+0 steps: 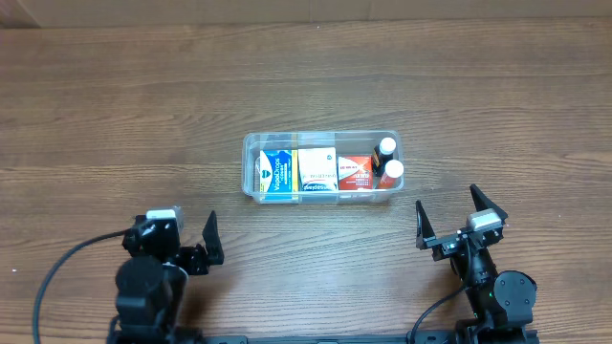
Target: Pack container
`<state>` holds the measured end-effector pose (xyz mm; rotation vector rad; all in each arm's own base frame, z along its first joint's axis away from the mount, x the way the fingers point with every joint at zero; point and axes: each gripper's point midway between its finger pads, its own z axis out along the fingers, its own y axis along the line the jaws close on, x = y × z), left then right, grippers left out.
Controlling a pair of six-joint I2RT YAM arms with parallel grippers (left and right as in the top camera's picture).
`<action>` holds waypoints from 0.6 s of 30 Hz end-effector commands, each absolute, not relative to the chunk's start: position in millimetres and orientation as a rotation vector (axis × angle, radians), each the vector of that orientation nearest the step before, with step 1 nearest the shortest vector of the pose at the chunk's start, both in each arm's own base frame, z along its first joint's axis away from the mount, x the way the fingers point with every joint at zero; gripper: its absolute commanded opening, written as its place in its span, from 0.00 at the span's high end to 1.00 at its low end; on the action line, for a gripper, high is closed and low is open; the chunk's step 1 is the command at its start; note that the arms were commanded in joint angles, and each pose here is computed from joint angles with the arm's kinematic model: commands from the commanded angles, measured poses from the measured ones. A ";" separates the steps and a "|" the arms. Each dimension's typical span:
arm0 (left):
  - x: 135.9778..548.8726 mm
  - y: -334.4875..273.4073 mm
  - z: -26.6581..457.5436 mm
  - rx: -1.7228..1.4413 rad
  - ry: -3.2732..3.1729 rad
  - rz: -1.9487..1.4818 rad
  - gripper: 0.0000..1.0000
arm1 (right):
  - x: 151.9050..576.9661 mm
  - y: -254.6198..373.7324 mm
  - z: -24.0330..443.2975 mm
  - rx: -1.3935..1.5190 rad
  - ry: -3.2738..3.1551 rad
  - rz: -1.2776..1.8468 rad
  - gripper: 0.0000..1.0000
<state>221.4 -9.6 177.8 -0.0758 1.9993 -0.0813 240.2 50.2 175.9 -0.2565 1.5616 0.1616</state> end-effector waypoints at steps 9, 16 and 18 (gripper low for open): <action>247.6 -1.6 193.8 0.007 1.530 0.015 0.00 | 239.8 52.4 173.6 -0.268 1.558 0.167 0.00; 246.0 -5.3 156.0 0.019 1.646 -0.008 0.00 | 239.8 52.4 173.6 -0.268 1.558 0.167 0.00; 246.0 -6.8 155.9 0.011 1.647 -0.029 0.00 | 239.8 52.4 173.6 -0.268 1.558 0.167 0.00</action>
